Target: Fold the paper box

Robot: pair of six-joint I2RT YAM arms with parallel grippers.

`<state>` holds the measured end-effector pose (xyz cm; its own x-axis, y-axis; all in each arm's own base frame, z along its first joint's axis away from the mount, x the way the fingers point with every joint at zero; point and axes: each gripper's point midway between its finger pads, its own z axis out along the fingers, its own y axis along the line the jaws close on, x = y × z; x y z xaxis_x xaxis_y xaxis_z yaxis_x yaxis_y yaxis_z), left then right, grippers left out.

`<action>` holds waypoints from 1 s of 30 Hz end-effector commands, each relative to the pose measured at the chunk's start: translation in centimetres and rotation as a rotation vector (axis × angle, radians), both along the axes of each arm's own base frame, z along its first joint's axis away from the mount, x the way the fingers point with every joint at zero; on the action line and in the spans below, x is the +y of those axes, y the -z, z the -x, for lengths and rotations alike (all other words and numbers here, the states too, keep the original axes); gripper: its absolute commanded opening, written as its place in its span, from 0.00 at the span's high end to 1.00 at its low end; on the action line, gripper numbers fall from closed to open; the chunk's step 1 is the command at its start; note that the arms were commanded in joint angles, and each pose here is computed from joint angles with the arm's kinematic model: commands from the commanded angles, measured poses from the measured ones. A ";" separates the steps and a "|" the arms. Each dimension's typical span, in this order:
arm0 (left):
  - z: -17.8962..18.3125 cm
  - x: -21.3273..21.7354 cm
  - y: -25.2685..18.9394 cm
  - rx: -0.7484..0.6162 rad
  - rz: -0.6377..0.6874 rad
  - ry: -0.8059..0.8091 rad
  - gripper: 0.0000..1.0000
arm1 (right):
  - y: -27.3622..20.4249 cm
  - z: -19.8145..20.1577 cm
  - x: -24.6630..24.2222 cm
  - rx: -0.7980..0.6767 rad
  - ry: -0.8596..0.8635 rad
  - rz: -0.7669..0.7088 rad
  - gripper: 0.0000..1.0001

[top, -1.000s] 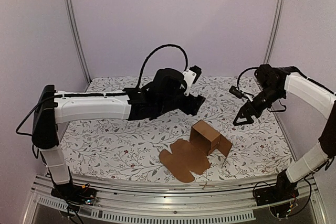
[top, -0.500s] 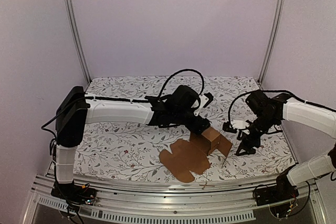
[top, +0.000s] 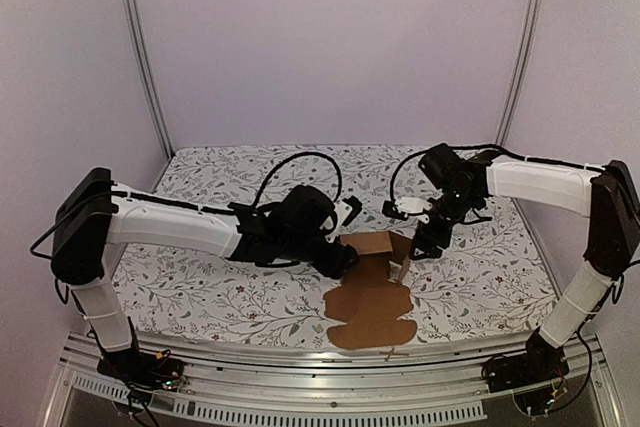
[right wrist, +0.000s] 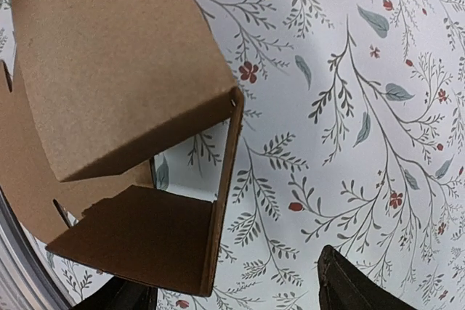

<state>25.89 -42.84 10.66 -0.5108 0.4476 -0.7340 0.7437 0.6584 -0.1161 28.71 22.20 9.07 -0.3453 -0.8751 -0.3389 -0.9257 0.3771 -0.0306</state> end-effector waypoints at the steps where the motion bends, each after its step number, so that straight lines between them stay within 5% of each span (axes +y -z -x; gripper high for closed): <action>1: 1.1 2.4 -0.5 0.050 0.056 -0.066 0.34 | 0.0 -2.1 2.3 0.005 0.013 -0.063 0.26; 10: -1.8 6.7 -5.9 -0.130 0.054 -0.145 0.23 | 0.7 -1.6 2.4 0.029 -0.080 -0.074 0.24; 19: -5.7 3.1 -2.6 0.040 -0.027 0.046 0.21 | 0.4 -2.6 2.0 0.018 -0.145 -0.110 0.23; 30: -5.0 1.0 0.4 0.176 0.017 0.129 0.29 | -0.5 0.5 2.9 0.136 -0.300 -0.180 0.23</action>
